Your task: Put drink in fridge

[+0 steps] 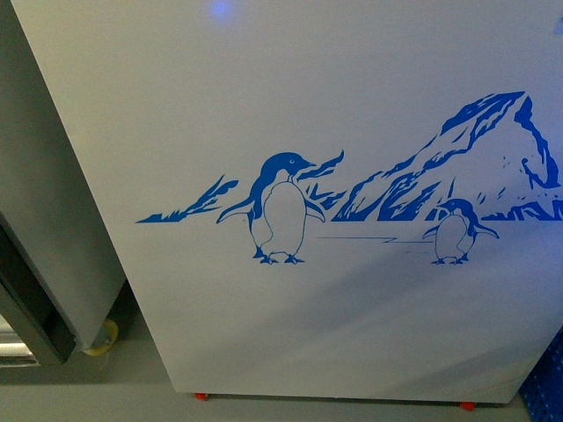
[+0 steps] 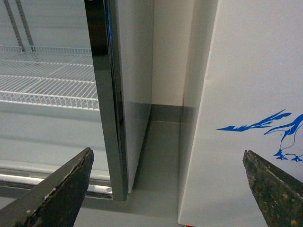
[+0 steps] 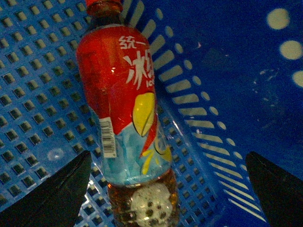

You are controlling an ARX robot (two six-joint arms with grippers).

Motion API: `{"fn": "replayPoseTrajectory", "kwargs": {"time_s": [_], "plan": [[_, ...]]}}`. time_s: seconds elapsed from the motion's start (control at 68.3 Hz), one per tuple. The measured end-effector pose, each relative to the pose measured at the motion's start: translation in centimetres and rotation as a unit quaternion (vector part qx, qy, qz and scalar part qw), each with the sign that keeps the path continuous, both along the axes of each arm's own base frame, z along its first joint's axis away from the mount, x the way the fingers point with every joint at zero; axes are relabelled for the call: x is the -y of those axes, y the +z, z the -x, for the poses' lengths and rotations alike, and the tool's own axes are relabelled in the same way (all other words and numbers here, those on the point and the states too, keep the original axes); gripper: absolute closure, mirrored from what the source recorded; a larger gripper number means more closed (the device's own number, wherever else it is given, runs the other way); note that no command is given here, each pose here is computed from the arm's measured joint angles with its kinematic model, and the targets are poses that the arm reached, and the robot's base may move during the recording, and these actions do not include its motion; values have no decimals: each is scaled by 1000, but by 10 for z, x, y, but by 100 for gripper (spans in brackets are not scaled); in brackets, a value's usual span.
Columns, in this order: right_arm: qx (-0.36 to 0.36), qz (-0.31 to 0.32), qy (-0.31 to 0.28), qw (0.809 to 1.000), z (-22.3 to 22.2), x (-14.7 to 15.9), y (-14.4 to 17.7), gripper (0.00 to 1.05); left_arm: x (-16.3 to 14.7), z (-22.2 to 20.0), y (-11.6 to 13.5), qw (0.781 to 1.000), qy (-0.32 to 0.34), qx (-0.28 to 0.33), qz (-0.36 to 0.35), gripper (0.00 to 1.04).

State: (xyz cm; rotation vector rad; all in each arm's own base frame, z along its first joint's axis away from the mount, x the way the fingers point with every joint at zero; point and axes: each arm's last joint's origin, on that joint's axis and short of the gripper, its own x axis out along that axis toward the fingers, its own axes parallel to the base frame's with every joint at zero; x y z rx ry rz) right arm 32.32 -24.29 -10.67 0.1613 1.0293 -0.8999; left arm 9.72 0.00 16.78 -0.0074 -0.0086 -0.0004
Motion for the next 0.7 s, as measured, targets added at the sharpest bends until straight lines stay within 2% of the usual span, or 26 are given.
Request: {"fn": "replayPoseTrajectory", "kwargs": {"time_s": [0.395, 0.703], "plan": [[-22, -19, 6, 1000, -11, -5, -58, 7, 0, 0, 0, 1000, 0, 0, 0, 8], [-35, -20, -3, 999, -12, 2, -72, 7, 0, 0, 0, 1000, 0, 0, 0, 8]]}}
